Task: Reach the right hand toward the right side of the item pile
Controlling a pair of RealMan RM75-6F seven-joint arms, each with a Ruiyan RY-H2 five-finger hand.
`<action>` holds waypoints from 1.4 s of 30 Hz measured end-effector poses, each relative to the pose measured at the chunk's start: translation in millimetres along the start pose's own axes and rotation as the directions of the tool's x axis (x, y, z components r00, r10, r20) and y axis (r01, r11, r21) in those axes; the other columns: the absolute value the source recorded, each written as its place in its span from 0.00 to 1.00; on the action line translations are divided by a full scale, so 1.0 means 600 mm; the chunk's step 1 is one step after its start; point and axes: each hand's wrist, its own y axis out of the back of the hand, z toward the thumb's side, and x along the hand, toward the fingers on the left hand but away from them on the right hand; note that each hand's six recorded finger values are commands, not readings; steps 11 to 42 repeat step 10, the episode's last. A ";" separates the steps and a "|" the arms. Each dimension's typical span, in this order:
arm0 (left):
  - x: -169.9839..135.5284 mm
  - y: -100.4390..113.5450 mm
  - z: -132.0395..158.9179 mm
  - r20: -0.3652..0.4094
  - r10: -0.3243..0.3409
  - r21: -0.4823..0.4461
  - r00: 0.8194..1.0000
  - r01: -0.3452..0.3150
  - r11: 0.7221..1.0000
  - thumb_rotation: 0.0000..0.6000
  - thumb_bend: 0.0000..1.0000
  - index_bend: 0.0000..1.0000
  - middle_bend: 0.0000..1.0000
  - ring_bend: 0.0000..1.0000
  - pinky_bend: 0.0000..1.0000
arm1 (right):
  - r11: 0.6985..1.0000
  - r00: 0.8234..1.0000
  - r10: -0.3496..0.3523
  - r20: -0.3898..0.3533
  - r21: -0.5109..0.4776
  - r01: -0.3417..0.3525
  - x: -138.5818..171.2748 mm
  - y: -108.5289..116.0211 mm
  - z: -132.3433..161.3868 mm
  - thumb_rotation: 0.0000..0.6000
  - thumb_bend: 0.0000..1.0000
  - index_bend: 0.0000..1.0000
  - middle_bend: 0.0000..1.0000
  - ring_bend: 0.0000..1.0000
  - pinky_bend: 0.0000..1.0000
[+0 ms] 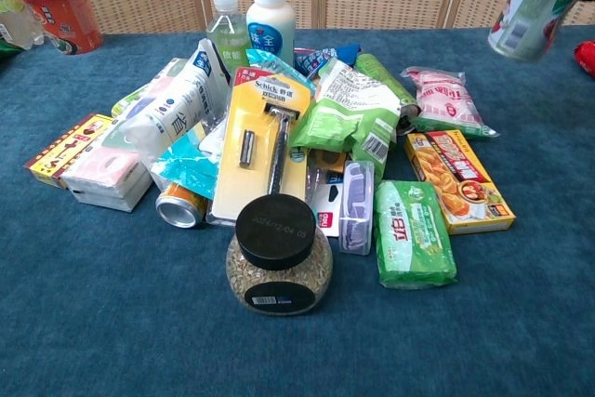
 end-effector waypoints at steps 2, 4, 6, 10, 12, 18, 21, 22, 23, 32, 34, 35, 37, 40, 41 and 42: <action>0.000 -0.003 -0.001 0.003 0.000 -0.006 1.000 0.000 1.000 0.89 0.40 0.18 0.22 0.17 0.00 | 1.000 0.999 -0.006 -0.039 -0.027 0.005 0.011 -0.001 0.036 1.00 0.25 0.65 0.98 1.00 0.71; 0.000 -0.005 -0.002 0.006 -0.001 -0.011 1.000 0.001 1.000 0.89 0.40 0.17 0.22 0.17 0.00 | 0.999 0.997 -0.013 -0.075 -0.048 0.010 0.023 -0.002 0.073 1.00 0.25 0.65 0.98 1.00 0.71; 0.002 -0.007 -0.003 0.009 -0.001 -0.016 1.000 0.001 1.000 0.89 0.40 0.18 0.22 0.17 0.00 | 0.998 0.994 -0.021 -0.105 -0.055 0.015 0.033 -0.002 0.104 1.00 0.25 0.65 0.98 1.00 0.71; 0.005 -0.012 -0.006 0.013 -0.002 -0.025 1.000 0.002 1.000 0.89 0.40 0.17 0.22 0.17 0.00 | 0.999 0.986 -0.040 -0.160 -0.031 0.036 0.056 0.002 0.168 1.00 0.24 0.65 0.98 1.00 0.71; 0.005 -0.012 -0.006 0.013 -0.002 -0.025 1.000 0.002 1.000 0.89 0.40 0.17 0.22 0.17 0.00 | 0.999 0.986 -0.040 -0.160 -0.031 0.036 0.056 0.002 0.168 1.00 0.24 0.65 0.98 1.00 0.71; 0.005 -0.012 -0.006 0.013 -0.002 -0.025 1.000 0.002 1.000 0.89 0.40 0.17 0.22 0.17 0.00 | 0.999 0.986 -0.040 -0.160 -0.031 0.036 0.056 0.002 0.168 1.00 0.24 0.65 0.98 1.00 0.71; 0.005 -0.012 -0.006 0.013 -0.002 -0.025 1.000 0.002 1.000 0.89 0.40 0.17 0.22 0.17 0.00 | 0.999 0.986 -0.040 -0.160 -0.031 0.036 0.056 0.002 0.168 1.00 0.24 0.65 0.98 1.00 0.71; 0.005 -0.012 -0.006 0.013 -0.002 -0.025 1.000 0.002 1.000 0.89 0.40 0.17 0.22 0.17 0.00 | 0.999 0.986 -0.040 -0.160 -0.031 0.036 0.056 0.002 0.168 1.00 0.24 0.65 0.98 1.00 0.71; 0.005 -0.012 -0.006 0.013 -0.002 -0.025 1.000 0.002 1.000 0.89 0.40 0.17 0.22 0.17 0.00 | 0.999 0.986 -0.040 -0.160 -0.031 0.036 0.056 0.002 0.168 1.00 0.24 0.65 0.98 1.00 0.71; 0.005 -0.012 -0.006 0.013 -0.002 -0.025 1.000 0.002 1.000 0.89 0.40 0.17 0.22 0.17 0.00 | 0.999 0.986 -0.040 -0.160 -0.031 0.036 0.056 0.002 0.168 1.00 0.24 0.65 0.98 1.00 0.71; 0.005 -0.012 -0.006 0.013 -0.002 -0.025 1.000 0.002 1.000 0.89 0.40 0.17 0.22 0.17 0.00 | 0.999 0.986 -0.040 -0.160 -0.031 0.036 0.056 0.002 0.168 1.00 0.24 0.65 0.98 1.00 0.71; 0.005 -0.012 -0.006 0.013 -0.002 -0.025 1.000 0.002 1.000 0.89 0.40 0.17 0.22 0.17 0.00 | 0.999 0.986 -0.040 -0.160 -0.031 0.036 0.056 0.002 0.168 1.00 0.24 0.65 0.98 1.00 0.71; 0.005 -0.012 -0.006 0.013 -0.002 -0.025 1.000 0.002 1.000 0.89 0.40 0.17 0.22 0.17 0.00 | 0.999 0.986 -0.040 -0.160 -0.031 0.036 0.056 0.002 0.168 1.00 0.24 0.65 0.98 1.00 0.71; 0.005 -0.012 -0.006 0.013 -0.002 -0.025 1.000 0.002 1.000 0.89 0.40 0.17 0.22 0.17 0.00 | 0.999 0.986 -0.040 -0.160 -0.031 0.036 0.056 0.002 0.168 1.00 0.24 0.65 0.98 1.00 0.71; 0.005 -0.012 -0.006 0.013 -0.002 -0.025 1.000 0.002 1.000 0.89 0.40 0.17 0.22 0.17 0.00 | 0.999 0.986 -0.040 -0.160 -0.031 0.036 0.056 0.002 0.168 1.00 0.24 0.65 0.98 1.00 0.71; 0.005 -0.012 -0.006 0.013 -0.002 -0.025 1.000 0.002 1.000 0.89 0.40 0.17 0.22 0.17 0.00 | 0.999 0.986 -0.040 -0.160 -0.031 0.036 0.056 0.002 0.168 1.00 0.24 0.65 0.98 1.00 0.71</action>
